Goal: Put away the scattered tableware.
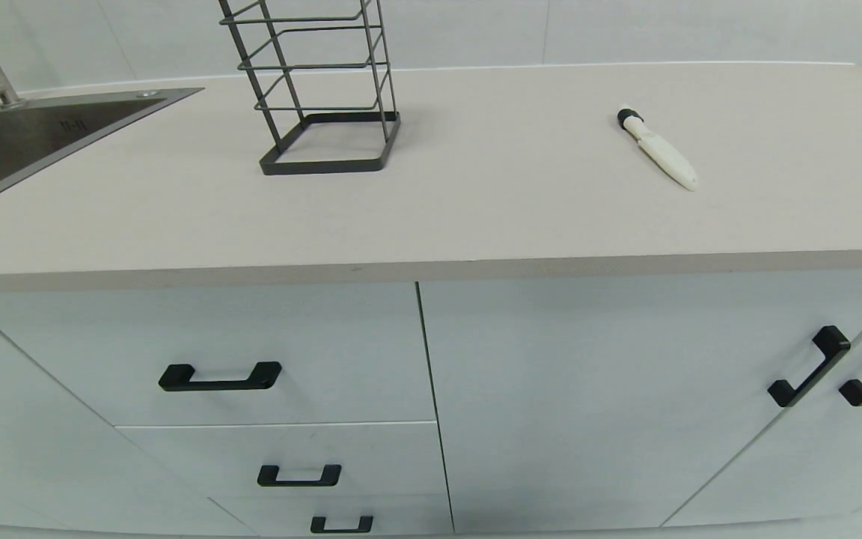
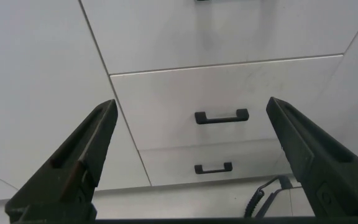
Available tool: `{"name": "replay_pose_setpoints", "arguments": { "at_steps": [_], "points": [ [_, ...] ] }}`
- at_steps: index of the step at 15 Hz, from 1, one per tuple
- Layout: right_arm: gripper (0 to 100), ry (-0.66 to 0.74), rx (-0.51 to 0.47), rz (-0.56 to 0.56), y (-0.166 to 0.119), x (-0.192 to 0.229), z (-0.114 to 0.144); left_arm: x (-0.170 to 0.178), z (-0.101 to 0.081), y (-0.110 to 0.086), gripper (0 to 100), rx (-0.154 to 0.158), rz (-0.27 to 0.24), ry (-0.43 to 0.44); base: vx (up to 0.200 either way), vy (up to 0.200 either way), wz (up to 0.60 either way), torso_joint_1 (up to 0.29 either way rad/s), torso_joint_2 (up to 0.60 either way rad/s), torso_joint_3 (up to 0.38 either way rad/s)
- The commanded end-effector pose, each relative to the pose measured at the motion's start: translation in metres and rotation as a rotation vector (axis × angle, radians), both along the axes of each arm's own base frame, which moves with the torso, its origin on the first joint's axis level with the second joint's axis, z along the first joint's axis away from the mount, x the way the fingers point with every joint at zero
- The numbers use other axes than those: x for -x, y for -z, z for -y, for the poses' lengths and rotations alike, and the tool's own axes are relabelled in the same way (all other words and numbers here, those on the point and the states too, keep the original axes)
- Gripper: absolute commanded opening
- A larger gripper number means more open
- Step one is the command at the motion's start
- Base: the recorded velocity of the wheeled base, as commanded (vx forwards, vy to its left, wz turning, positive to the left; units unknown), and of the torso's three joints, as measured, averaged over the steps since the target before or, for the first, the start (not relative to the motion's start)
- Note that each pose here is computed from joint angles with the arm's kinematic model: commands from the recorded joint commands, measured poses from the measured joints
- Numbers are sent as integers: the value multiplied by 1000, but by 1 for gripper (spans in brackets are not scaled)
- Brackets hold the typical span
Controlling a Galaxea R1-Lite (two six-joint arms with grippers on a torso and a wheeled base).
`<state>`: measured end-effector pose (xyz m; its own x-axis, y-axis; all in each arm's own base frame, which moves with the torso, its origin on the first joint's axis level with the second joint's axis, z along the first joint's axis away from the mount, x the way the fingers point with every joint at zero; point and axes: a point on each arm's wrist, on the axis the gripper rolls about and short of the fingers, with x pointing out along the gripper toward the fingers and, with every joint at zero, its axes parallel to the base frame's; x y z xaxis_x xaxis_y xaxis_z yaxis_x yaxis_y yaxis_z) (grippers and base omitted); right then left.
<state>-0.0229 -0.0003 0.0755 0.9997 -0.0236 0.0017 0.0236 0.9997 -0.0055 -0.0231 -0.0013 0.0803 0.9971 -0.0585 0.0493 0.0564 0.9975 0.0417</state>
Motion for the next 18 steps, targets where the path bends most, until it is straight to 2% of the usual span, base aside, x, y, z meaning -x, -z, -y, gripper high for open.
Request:
{"name": "replay_pose_setpoints", "arguments": {
  "at_steps": [1,9,11,18],
  "points": [
    [100,-1,1,0,0,0,0,0,0,0,100,-1,0,3,0,0,0,0,0,0],
    [100,-1,1,-2,0,0,0,0,0,0,100,4,-2,1,0,0,0,0,0,0],
    [100,-1,-1,-2,0,0,0,0,0,0,100,3,-2,3,200,0,0,2,5,0],
    [100,-1,-1,-2,0,0,0,0,0,0,100,1,0,12,0,0,0,0,0,0]
  ]
}}
